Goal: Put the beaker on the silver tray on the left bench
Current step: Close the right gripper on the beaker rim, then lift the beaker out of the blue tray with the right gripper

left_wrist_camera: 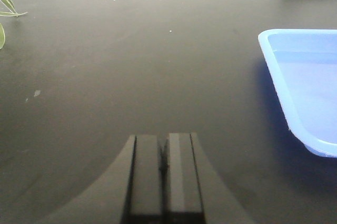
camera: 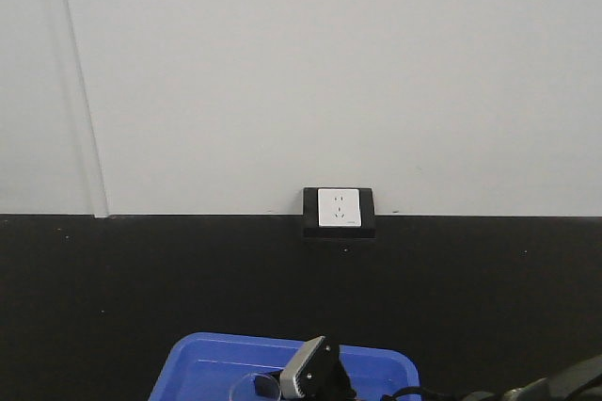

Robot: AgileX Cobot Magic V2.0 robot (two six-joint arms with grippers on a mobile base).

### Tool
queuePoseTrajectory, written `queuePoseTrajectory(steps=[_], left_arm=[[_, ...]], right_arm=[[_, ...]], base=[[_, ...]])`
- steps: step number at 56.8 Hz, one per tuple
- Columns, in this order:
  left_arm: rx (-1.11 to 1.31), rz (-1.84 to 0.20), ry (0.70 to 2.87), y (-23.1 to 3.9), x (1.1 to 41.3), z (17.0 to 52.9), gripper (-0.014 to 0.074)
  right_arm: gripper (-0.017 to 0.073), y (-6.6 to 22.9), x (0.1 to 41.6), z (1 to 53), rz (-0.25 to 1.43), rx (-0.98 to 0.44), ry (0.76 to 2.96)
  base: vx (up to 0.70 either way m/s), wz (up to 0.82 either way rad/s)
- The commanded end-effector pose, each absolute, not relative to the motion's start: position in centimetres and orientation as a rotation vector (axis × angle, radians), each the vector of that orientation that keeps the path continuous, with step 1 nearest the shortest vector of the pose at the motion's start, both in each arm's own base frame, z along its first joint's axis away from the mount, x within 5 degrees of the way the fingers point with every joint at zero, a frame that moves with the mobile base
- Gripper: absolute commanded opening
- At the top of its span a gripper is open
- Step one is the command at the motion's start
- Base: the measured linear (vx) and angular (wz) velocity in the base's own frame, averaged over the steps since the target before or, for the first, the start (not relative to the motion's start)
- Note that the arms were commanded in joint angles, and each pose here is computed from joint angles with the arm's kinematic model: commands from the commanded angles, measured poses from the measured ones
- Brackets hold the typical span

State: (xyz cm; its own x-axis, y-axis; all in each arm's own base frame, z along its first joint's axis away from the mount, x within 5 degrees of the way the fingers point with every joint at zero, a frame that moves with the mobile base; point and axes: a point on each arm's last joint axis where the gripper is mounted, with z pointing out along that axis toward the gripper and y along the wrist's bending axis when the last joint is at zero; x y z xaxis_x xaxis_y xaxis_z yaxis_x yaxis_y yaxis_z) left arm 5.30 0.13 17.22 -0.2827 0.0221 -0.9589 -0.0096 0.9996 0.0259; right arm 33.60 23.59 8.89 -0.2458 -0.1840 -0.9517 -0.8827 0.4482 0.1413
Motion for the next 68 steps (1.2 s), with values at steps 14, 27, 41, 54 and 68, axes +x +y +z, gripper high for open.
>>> queuePoseTrajectory(steps=[14, 27, 41, 54, 68], left_arm=[[0.014, 0.023, 1.792, 0.1, 5.4, 17.1, 0.0001], [0.014, 0.023, 1.792, 0.1, 5.4, 17.1, 0.0001], [0.014, 0.023, 1.792, 0.1, 5.4, 17.1, 0.0001], [0.014, 0.023, 1.792, 0.1, 5.4, 17.1, 0.0001], [0.014, 0.023, 1.792, 0.1, 5.4, 17.1, 0.0001]], right_arm=[[0.0179, 24.9, 34.7, 12.3, 0.917, -0.875, 1.582], [-0.0008, 24.7, 34.4, 15.7, 0.907, -0.902, 1.581], [-0.0007, 22.1, 33.1, 24.8, 0.732, -0.749, 1.771], [-0.0007, 17.1, 28.7, 33.5, 0.467, -0.594, 1.761], [-0.0007, 12.2, 21.0, 36.2, 0.417, -0.519, 1.667]], base=[[0.00, 0.00], [0.00, 0.00], [0.00, 0.00], [0.00, 0.00], [0.00, 0.00]])
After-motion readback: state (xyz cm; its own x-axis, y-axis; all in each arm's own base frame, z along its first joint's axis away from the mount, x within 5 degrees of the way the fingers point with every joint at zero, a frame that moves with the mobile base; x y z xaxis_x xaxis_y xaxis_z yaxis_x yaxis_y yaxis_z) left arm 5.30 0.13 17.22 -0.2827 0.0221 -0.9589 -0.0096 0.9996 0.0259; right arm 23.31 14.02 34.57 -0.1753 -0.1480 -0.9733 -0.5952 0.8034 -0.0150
